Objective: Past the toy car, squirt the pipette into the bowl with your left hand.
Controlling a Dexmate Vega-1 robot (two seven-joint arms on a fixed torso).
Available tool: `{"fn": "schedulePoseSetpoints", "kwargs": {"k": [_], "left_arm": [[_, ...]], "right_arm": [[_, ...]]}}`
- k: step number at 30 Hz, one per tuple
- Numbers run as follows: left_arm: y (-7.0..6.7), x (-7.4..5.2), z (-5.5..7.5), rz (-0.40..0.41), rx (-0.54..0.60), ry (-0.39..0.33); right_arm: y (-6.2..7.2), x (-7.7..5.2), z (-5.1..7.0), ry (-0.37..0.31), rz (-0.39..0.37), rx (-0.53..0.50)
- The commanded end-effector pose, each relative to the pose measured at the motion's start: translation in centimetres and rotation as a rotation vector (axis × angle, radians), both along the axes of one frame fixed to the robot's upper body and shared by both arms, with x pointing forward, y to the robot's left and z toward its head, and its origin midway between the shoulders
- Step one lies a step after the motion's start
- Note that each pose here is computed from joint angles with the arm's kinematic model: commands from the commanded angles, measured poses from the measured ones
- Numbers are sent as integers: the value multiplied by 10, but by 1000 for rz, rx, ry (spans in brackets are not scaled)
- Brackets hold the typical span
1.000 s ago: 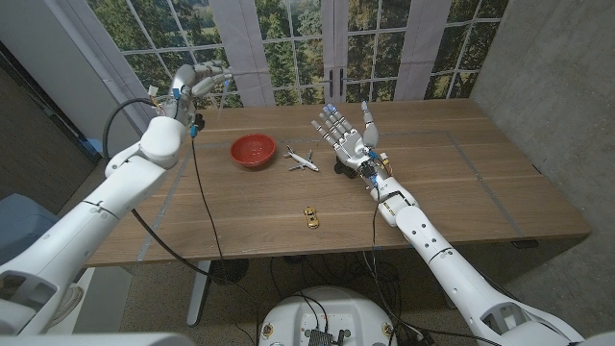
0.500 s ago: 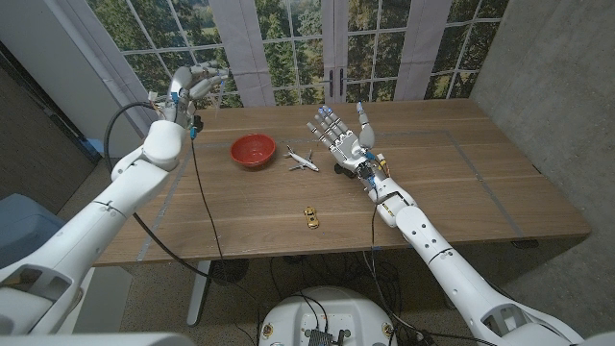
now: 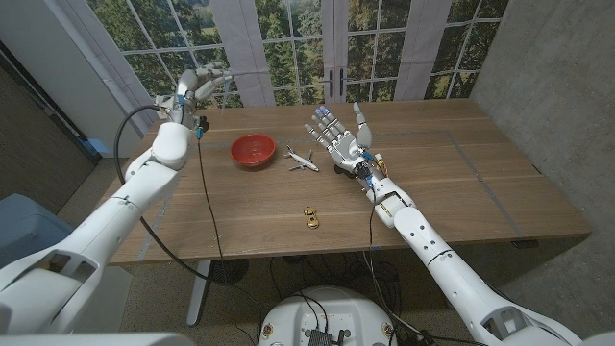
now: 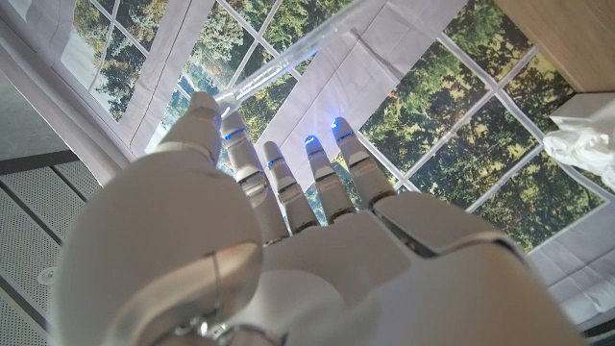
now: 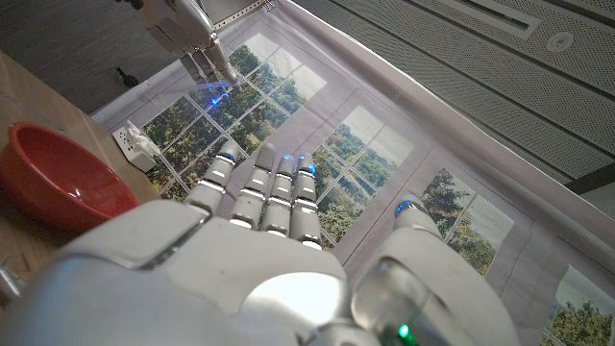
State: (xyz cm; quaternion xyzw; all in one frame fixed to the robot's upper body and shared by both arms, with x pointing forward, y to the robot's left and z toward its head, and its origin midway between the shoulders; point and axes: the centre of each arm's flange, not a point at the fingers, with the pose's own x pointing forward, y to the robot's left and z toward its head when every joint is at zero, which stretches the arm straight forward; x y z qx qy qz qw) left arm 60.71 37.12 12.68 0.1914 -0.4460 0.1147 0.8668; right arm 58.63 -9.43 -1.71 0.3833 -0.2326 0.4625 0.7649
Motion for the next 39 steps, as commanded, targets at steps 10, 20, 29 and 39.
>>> {"fn": "schedulePoseSetpoints", "kwargs": {"k": [10,20,29,39], "left_arm": [[-19,33,-7,-120,-37,-4],[-21,35,-11,-155,-58,-1],[-19,34,-16,-165,-79,-1],[-17,34,-18,-184,-116,7]], "right_arm": [[-4,-1,8,-7,-51,-22],[-4,0,11,-2,-57,-36],[-3,2,13,-6,-54,-44],[-2,3,15,-5,-50,-48]]}}
